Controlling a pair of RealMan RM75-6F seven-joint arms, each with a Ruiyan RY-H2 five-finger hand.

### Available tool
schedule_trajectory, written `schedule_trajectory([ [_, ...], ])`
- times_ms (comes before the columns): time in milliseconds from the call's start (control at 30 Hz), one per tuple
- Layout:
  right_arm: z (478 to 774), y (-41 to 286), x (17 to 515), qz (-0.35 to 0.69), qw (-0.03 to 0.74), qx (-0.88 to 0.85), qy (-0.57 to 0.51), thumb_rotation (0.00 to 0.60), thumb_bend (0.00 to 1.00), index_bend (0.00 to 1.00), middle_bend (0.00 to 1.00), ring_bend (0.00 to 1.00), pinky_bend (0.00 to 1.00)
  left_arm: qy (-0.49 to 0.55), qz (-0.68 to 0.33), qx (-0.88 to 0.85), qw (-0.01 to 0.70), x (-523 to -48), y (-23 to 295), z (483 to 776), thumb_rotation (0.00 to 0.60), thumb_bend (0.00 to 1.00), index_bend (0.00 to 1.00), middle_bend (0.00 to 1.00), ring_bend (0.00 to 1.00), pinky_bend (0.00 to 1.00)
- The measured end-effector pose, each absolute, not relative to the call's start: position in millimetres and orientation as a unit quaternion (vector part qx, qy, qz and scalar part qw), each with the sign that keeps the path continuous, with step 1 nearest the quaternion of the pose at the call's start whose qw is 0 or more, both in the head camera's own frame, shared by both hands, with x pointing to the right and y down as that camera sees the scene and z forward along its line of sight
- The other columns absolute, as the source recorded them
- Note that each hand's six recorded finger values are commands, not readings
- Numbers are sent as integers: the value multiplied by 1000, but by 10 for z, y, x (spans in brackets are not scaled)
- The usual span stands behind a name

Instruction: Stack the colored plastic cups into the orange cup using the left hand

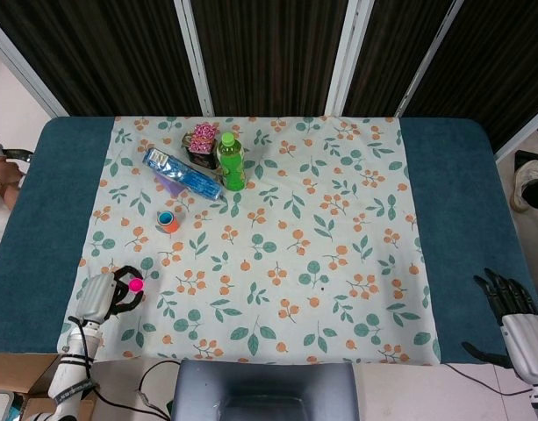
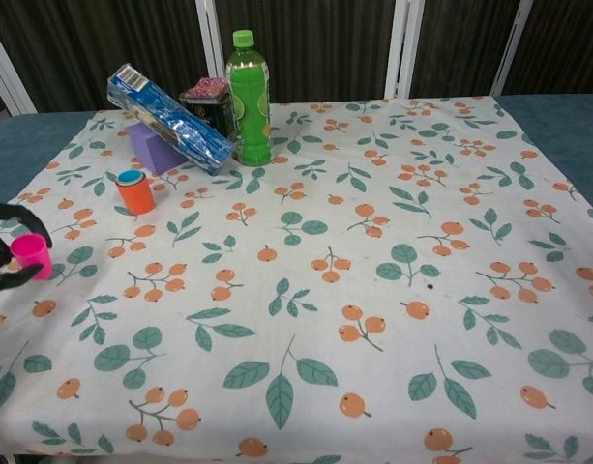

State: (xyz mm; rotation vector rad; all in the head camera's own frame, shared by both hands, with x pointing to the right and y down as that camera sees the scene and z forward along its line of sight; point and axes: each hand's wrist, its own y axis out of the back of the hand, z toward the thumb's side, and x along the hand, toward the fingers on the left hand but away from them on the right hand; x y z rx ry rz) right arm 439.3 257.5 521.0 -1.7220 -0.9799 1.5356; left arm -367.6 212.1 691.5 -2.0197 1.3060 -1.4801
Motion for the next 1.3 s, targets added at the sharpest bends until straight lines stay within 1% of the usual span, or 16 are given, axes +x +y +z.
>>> schedule_trajectory([
  [133, 5220, 2576, 4389, 583, 313, -652, -370, 600, 154, 0, 0, 0, 0, 491, -495, -697, 170, -3627, 1772, 6821, 600, 384, 616, 1000, 1000, 1000],
  [233, 5237, 2578, 4385, 585, 312, -652, -367, 600, 154, 0, 0, 0, 0, 517, -474, -691, 178, -3514, 1441, 6783, 600, 387, 619, 1000, 1000, 1000],
  [367, 5238, 2562, 4401, 587, 312, -649, -371, 600, 154, 0, 0, 0, 0, 538, -458, -686, 174, -3290, 1059, 6862, 600, 385, 620, 1000, 1000, 1000],
  [467, 5242, 2547, 4423, 590, 310, -646, -372, 600, 154, 0, 0, 0, 0, 543, -458, -682, 172, -3168, 900, 6967, 600, 386, 620, 1000, 1000, 1000],
  [667, 5250, 2516, 4457, 593, 307, -643, -375, 600, 154, 0, 0, 0, 0, 536, -480, -671, 183, -3049, 750, 7201, 600, 386, 620, 1000, 1000, 1000],
  [867, 5230, 2504, 4484, 594, 306, -640, -379, 600, 154, 0, 0, 0, 0, 529, -499, -662, 184, -3055, 726, 7380, 600, 387, 620, 1000, 1000, 1000],
  [1200, 5240, 2508, 4477, 595, 306, -639, -378, 600, 155, 0, 0, 0, 0, 520, -509, -662, 179, -3054, 754, 7516, 600, 384, 619, 1000, 1000, 1000],
  [1267, 5236, 2506, 4480, 595, 306, -639, -379, 600, 154, 0, 0, 0, 0, 517, -511, -662, 180, -3047, 757, 7537, 600, 384, 595, 1000, 1000, 1000],
  [1300, 5233, 2505, 4482, 595, 306, -639, -380, 600, 155, 0, 0, 0, 0, 516, -512, -662, 180, -3046, 760, 7548, 600, 387, 539, 1000, 1000, 1000],
])
